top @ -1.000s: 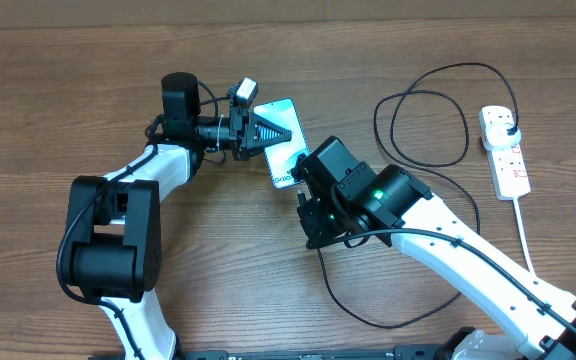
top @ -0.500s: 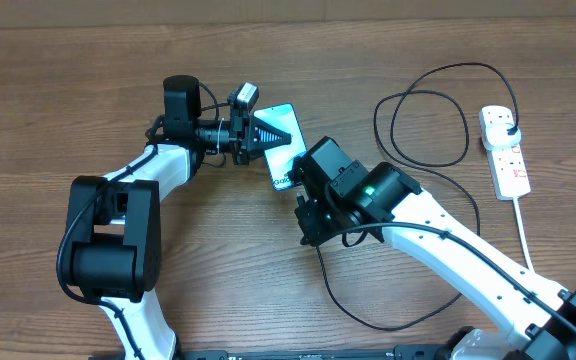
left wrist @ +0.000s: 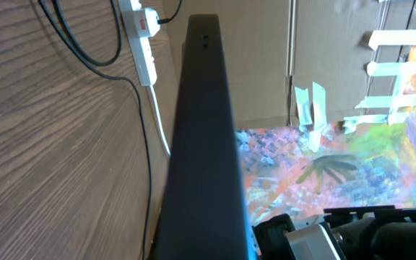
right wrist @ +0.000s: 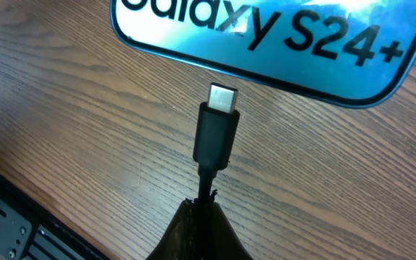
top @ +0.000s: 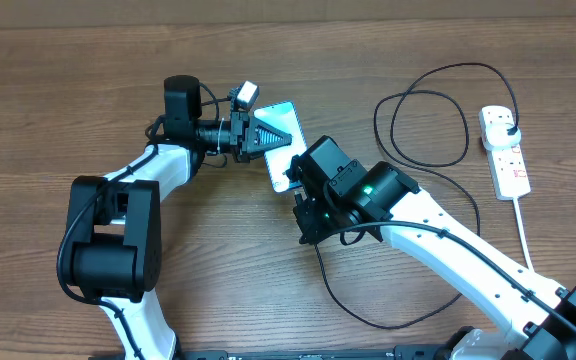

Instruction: Plug charger to phone and switch on socket

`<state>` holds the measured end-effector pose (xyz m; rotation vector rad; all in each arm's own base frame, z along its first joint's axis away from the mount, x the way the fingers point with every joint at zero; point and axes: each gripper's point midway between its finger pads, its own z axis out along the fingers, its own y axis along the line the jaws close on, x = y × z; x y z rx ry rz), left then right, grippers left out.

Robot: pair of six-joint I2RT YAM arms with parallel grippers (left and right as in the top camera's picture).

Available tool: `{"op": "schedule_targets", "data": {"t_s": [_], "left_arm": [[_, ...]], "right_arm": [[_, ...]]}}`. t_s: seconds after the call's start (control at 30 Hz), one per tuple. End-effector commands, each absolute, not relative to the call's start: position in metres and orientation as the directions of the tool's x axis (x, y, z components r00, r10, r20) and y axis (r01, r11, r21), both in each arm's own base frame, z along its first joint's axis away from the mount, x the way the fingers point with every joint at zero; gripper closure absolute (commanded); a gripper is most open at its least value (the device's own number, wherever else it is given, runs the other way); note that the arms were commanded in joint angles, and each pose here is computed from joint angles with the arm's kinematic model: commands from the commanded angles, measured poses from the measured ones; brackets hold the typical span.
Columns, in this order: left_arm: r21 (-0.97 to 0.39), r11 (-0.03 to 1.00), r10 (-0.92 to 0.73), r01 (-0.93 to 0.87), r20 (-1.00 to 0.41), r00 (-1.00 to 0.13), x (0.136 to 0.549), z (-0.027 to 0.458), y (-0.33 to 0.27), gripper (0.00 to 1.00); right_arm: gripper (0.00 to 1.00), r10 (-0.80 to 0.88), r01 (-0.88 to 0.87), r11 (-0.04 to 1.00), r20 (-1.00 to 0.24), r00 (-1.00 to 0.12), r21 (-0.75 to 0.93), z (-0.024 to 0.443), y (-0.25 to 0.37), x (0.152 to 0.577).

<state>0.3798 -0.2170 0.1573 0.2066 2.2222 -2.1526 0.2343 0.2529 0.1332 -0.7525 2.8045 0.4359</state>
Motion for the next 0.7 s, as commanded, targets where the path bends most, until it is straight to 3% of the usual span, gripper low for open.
{"op": "schedule_targets", "data": {"t_s": [0.0,0.27,0.67], "left_arm": [[-0.982,-0.005,0.099,0.190,-0.189,-0.977,0.3772,0.1679,-0.2182,0.96],[-0.992,-0.012,0.114,0.129,-0.130,-0.985,0.3724,0.1666,-0.2177,0.96],[-0.989,-0.024,0.125,0.147,-0.149,-0.981,0.3702,0.1681,-0.2178,0.96]], "right_arm": [[0.96,-0.465,-0.543,0.807,-0.316,-0.827,0.232,0.1450,0.2618,0.2408],[0.96,-0.462,-0.540,0.808,-0.315,-0.829,0.236,0.1451,0.2624,0.2404],[0.96,-0.456,-0.543,0.805,-0.337,-0.824,0.239,0.1473,0.2658,0.2447]]}}
